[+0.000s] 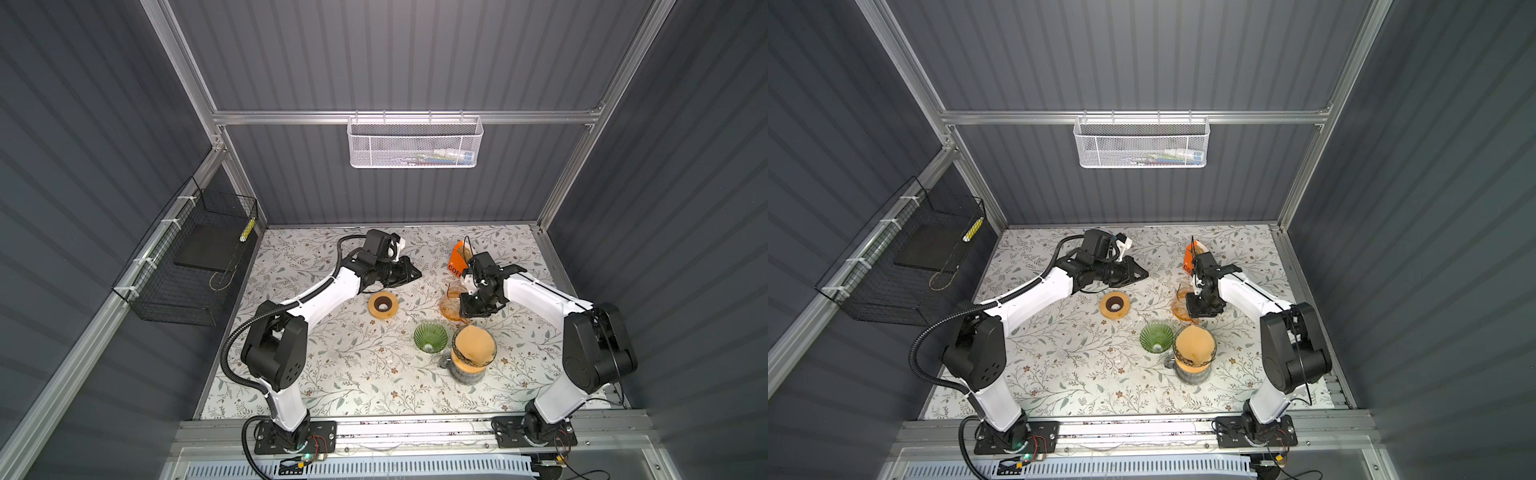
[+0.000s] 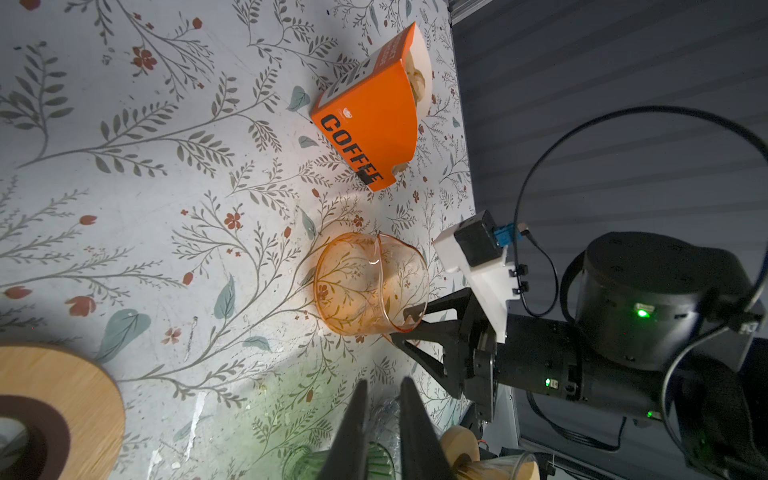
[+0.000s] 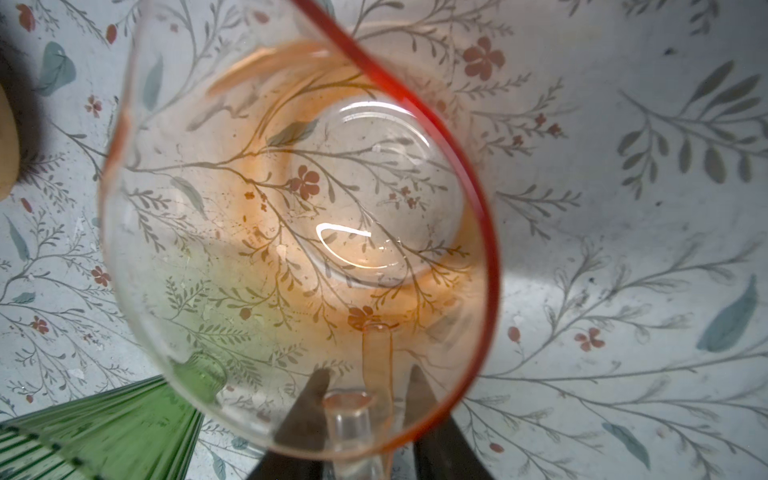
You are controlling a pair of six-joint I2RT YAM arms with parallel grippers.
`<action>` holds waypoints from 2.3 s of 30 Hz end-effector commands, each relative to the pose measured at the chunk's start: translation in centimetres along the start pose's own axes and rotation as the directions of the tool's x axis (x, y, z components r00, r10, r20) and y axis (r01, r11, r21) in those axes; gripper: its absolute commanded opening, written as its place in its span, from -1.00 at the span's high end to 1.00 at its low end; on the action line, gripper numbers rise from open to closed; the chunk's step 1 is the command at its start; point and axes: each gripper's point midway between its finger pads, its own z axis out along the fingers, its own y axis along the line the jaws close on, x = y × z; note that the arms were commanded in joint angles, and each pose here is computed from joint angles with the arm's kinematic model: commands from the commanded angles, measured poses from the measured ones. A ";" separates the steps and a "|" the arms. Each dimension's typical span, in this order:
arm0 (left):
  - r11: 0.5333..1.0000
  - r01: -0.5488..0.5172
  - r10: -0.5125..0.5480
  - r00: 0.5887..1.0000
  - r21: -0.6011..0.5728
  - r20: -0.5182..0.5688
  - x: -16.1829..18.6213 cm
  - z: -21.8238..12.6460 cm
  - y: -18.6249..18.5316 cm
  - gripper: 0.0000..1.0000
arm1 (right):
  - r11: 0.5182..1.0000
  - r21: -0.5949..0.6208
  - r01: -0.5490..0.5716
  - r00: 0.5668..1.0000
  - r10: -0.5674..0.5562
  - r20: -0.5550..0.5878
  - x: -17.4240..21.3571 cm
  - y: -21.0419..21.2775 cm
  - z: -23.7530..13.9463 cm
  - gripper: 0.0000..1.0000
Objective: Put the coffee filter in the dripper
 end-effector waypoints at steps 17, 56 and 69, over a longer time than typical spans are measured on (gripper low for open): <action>1.000 -0.018 0.018 1.000 0.010 0.006 0.3 -0.9 -0.8 0.67 | 0.998 0.066 0.002 0.999 -0.004 0.041 -1.1 -0.7 -1.0 0.81; 0.998 -0.049 0.052 0.997 -0.050 0.056 0.1 -3.3 -1.0 0.70 | 0.997 0.079 0.004 0.982 -0.019 0.185 -1.3 -1.3 -9.0 1.00; 0.968 0.011 0.012 0.996 -0.251 0.088 -1.3 -5.6 2.8 0.73 | 0.989 0.073 0.125 0.969 -0.138 0.207 -4.3 2.0 -11.9 1.00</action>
